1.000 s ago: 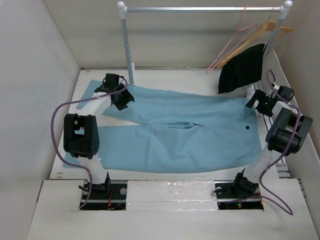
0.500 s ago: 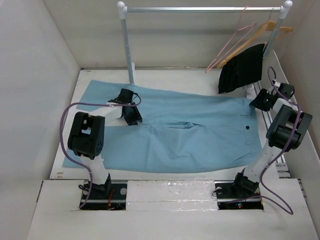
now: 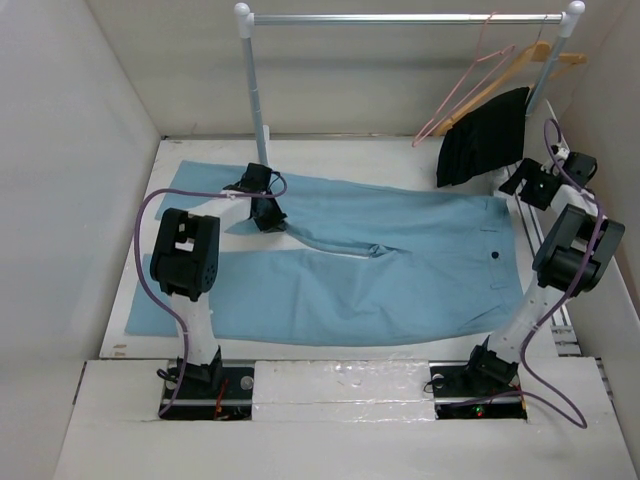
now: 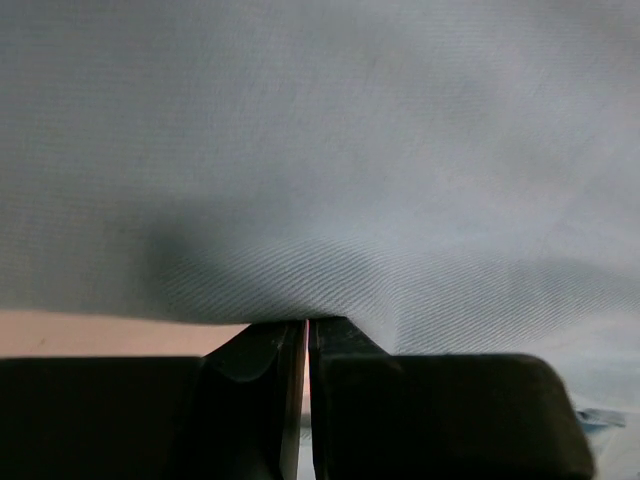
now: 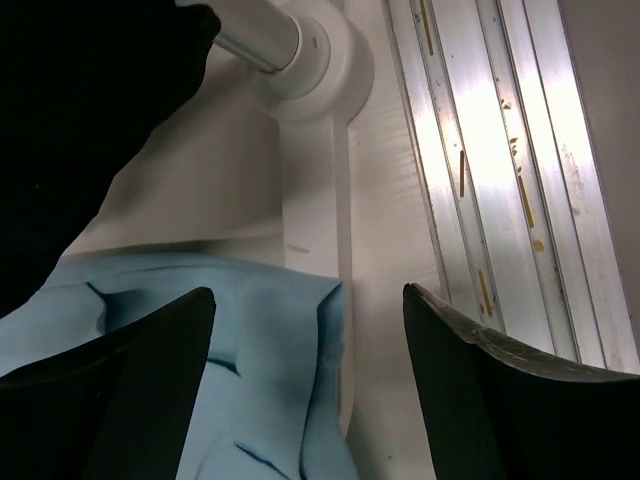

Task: Place the trousers on the hanger
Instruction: Fold the trousers

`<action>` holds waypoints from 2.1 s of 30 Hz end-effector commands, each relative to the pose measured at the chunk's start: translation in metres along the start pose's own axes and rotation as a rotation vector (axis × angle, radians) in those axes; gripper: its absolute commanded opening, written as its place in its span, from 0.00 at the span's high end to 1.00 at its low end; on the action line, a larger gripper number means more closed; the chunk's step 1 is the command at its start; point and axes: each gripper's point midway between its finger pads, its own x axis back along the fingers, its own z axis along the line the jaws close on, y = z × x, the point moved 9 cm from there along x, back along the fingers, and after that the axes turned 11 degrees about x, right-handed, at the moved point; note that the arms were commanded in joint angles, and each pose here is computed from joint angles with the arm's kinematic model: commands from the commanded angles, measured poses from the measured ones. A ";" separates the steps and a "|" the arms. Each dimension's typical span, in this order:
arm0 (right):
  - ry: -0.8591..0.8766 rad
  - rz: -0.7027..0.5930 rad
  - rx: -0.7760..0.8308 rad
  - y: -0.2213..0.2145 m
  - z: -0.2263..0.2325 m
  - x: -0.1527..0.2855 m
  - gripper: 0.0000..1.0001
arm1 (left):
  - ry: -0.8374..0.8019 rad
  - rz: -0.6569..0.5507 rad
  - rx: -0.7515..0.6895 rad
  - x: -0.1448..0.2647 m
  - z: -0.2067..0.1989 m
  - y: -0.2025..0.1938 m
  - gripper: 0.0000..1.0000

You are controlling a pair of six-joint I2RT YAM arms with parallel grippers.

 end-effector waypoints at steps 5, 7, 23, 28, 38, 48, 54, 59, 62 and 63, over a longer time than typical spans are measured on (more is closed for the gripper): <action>0.051 0.014 0.006 0.000 0.001 -0.016 0.28 | 0.028 0.028 0.029 -0.011 0.006 -0.001 1.00; 0.062 0.016 0.004 -0.001 0.000 -0.019 0.31 | 0.028 0.041 0.027 -0.012 0.007 -0.007 1.00; 0.080 -0.272 0.003 0.057 0.003 -0.010 1.00 | 0.010 -0.014 -0.030 0.015 -0.009 0.009 1.00; 0.084 -0.291 -0.006 0.069 -0.002 -0.019 0.92 | 0.035 -0.103 -0.059 0.042 -0.012 0.018 0.90; 0.055 -0.362 0.005 0.046 0.061 0.068 0.22 | 0.249 -0.381 0.095 0.119 0.032 0.038 0.63; 0.403 -0.247 0.187 -0.057 0.244 0.120 0.36 | 0.370 -0.311 0.813 0.115 0.197 0.071 0.66; 0.556 -0.187 0.370 -0.096 0.297 0.159 0.36 | 0.429 -0.193 0.901 0.085 0.224 0.072 0.75; 0.515 -0.268 0.419 -0.088 0.292 0.197 0.35 | 0.488 -0.124 0.946 0.047 0.235 0.089 0.78; 0.474 -0.290 0.446 -0.078 0.283 0.213 0.34 | 0.427 -0.170 0.877 0.039 0.211 0.126 0.80; 0.455 -0.273 0.461 -0.078 0.279 0.216 0.34 | 0.407 -0.186 0.861 0.036 0.202 0.143 0.80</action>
